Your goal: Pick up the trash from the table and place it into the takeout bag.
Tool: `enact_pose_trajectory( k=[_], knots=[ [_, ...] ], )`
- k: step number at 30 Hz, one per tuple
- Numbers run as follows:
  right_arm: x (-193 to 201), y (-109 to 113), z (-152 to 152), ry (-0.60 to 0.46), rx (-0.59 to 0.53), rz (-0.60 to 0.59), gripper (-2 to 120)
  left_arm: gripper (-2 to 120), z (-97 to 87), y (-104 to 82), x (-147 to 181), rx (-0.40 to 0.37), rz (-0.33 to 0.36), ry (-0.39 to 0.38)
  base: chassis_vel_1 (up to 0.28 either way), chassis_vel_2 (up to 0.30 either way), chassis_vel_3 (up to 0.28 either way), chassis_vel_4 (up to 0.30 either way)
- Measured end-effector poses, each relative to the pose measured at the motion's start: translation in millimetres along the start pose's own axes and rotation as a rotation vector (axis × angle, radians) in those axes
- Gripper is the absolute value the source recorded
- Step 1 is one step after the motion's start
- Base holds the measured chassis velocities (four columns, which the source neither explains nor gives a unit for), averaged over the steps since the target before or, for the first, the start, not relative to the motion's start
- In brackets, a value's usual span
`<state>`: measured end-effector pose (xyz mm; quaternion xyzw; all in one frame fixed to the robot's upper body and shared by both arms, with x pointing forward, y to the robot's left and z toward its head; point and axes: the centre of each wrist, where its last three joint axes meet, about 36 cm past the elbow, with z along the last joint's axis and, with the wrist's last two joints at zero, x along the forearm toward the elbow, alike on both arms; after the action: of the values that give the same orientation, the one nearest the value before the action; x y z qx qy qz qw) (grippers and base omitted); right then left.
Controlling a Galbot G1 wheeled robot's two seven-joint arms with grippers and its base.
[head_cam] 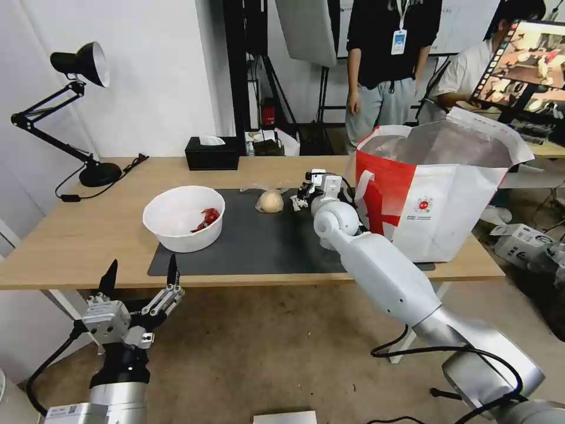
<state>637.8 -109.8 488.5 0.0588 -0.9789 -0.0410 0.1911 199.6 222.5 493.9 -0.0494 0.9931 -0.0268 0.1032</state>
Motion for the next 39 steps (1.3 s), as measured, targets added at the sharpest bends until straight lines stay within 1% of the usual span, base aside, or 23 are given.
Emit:
enact_pose_trajectory(
  k=[1,4,5,6,7,8,11,12,15,16,20,21,23,26,29,30,31,32,34,35,37,38,39],
  knots=[
    [0.0,0.0,0.0,0.0,0.0,0.0,14,100,0.0,0.0,0.0,0.0,0.0,0.0,0.0,0.0,0.0,0.0],
    [-8.9,-1.0,-1.8,0.03,0.019,0.012,26,100,0.1,0.0,0.4,-0.001,0.001,-0.001,0.0,0.0,0.0,0.0],
    [-8.9,-1.0,-1.8,0.03,0.019,0.012,26,100,0.1,0.0,0.4,-0.001,0.001,-0.001,0.0,0.0,0.0,0.0],
    [-10.1,-1.2,-2.1,0.036,0.023,0.012,30,100,0.1,0.0,0.5,-0.002,0.001,-0.001,0.0,0.0,0.0,0.0],
    [-15.4,-2.0,-2.5,0.059,0.037,0.012,38,100,0.1,0.1,0.6,-0.002,0.002,-0.001,0.0,0.0,0.0,0.0],
    [-15.4,-2.0,-2.5,0.059,0.037,0.012,38,100,0.1,0.1,0.6,-0.002,0.002,-0.001,0.0,0.0,0.0,0.0],
    [-23.9,-2.7,-2.3,0.095,0.046,0.002,53,100,0.2,0.3,0.8,-0.004,0.002,-0.001,0.0,0.0,0.0,0.0],
    [-23.9,-2.7,-2.3,0.095,0.046,0.002,53,100,0.2,0.3,0.8,-0.004,0.002,-0.001,0.0,0.0,0.0,0.0],
    [-29.9,-2.7,-1.5,0.112,0.045,-0.008,67,100,0.1,0.8,0.9,-0.007,0.002,-0.002,0.0,0.0,0.0,0.0],
    [-29.9,-2.7,-1.5,0.112,0.045,-0.008,67,100,0.1,0.8,0.9,-0.007,0.002,-0.002,0.0,0.0,0.0,0.0],
    [-37.5,-1.0,-1.8,0.134,0.038,-0.016,86,100,0.1,1.1,1.0,-0.009,0.003,-0.002,0.0,0.0,0.0,0.0],
    [-37.5,-1.0,-1.8,0.134,0.038,-0.016,86,100,0.1,1.1,1.0,-0.009,0.003,-0.002,0.0,0.0,0.0,0.0],
    [-41.0,-0.5,-1.5,0.142,0.032,-0.011,93,100,0.1,1.2,1.0,-0.009,0.004,-0.002,0.0,0.0,0.0,0.0],
    [-43.4,-0.6,-1.0,0.15,0.03,-0.008,99,100,0.1,1.3,1.0,-0.01,0.004,-0.002,0.0,0.0,0.0,0.0],
    [-47.1,-0.2,0.0,0.163,0.028,-0.006,98,100,0.1,1.4,1.0,-0.01,0.005,-0.002,0.0,0.0,0.0,0.0],
    [-48.5,0.3,0.7,0.168,0.026,-0.005,97,100,0.1,1.5,1.0,-0.01,0.005,-0.001,0.0,0.0,0.0,0.0],
    [-50.7,1.3,1.8,0.175,0.024,-0.002,92,100,0.1,1.6,1.0,-0.01,0.006,-0.001,0.0,0.0,0.0,0.0],
    [-50.7,1.3,1.8,0.175,0.024,-0.002,92,100,0.1,1.6,1.0,-0.01,0.006,-0.001,0.0,0.0,0.0,0.0],
    [-52.2,2.3,3.3,0.18,0.022,-0.001,83,100,0.1,1.7,1.0,-0.01,0.007,-0.001,0.0,0.0,0.0,0.0],
    [-52.2,2.3,3.3,0.18,0.022,-0.001,83,100,0.1,1.7,1.0,-0.01,0.007,-0.001,0.0,0.0,0.0,0.0],
    [-53.2,3.4,3.9,0.183,0.019,0.001,71,100,0.0,2.0,0.9,-0.011,0.008,-0.001,0.0,0.0,0.0,0.0],
    [-53.2,3.4,3.9,0.183,0.019,0.001,71,100,0.0,2.0,0.9,-0.011,0.008,-0.001,0.0,0.0,0.0,0.0],
    [-53.3,3.4,3.9,0.184,0.018,0.002,67,100,0.0,2.1,0.9,-0.012,0.009,-0.001,0.0,0.0,0.0,0.0]
  ],
)
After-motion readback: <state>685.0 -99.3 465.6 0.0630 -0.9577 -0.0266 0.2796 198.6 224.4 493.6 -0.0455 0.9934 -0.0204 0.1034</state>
